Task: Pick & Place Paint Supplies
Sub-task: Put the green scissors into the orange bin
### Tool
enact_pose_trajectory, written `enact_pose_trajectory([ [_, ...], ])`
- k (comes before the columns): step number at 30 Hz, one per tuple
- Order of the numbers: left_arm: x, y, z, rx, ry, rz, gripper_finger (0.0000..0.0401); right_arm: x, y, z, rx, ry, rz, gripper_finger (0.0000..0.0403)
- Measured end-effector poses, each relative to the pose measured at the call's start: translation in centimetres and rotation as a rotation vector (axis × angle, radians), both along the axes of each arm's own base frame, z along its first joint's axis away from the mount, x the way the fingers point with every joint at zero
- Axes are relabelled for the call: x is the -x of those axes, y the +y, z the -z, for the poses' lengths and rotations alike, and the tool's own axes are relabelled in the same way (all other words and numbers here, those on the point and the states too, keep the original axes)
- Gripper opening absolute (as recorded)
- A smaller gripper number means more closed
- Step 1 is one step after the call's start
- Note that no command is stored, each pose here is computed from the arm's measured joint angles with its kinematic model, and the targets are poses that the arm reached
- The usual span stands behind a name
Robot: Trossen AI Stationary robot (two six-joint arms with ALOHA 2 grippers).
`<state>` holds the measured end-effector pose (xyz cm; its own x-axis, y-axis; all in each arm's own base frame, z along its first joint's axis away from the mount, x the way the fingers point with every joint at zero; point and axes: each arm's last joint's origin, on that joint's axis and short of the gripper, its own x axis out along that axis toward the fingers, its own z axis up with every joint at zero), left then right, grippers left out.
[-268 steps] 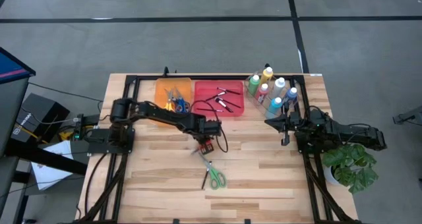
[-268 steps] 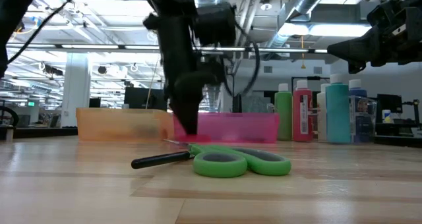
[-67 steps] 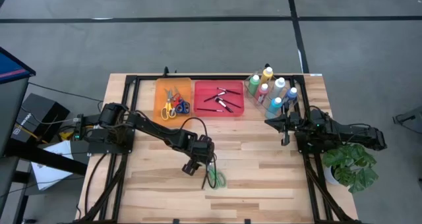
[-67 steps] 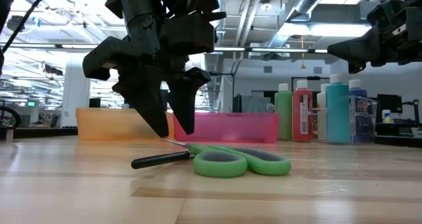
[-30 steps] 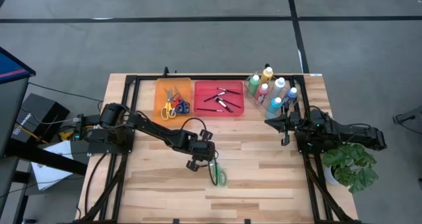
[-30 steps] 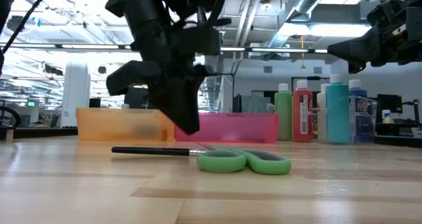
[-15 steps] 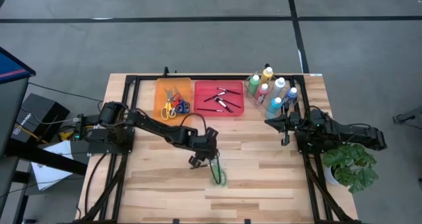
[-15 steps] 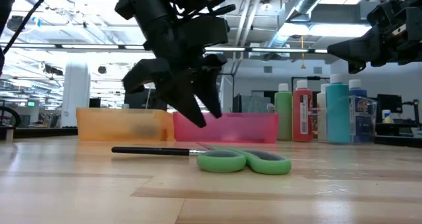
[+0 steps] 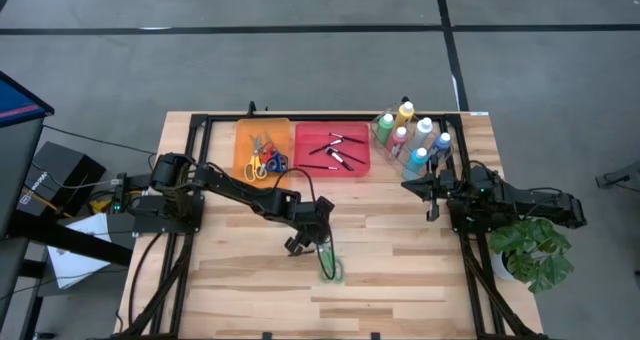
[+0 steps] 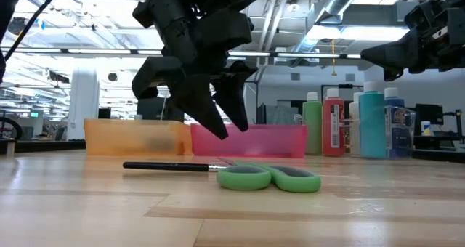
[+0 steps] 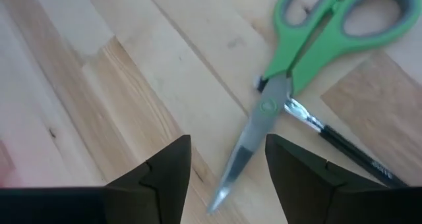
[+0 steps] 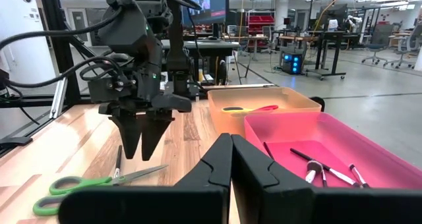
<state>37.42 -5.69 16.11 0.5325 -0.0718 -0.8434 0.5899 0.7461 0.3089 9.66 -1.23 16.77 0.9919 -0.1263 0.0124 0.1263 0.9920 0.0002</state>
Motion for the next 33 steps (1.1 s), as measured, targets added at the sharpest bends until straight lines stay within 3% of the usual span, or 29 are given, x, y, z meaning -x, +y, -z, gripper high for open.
enact_pose_trajectory([
  [10,-0.2,0.8,0.0,0.051,0.002,0.008,0.0191,0.0,0.0,0.0,0.000,-0.001,0.000,0.0000],
  [17,-0.6,0.5,3.3,0.069,0.092,0.025,0.0191,0.0,0.0,0.0,0.000,0.000,0.000,0.0000],
  [25,-0.8,0.5,3.5,0.060,0.079,0.014,0.0191,0.0,0.0,0.0,0.000,-0.001,-0.001,0.0000],
  [29,-0.7,0.5,3.5,0.055,0.083,0.006,0.0171,0.0,0.0,0.0,0.000,0.000,0.000,0.0000],
  [33,-0.6,0.5,3.5,0.058,0.100,0.007,0.0125,0.0,0.0,0.0,0.000,-0.001,0.000,0.0000],
])
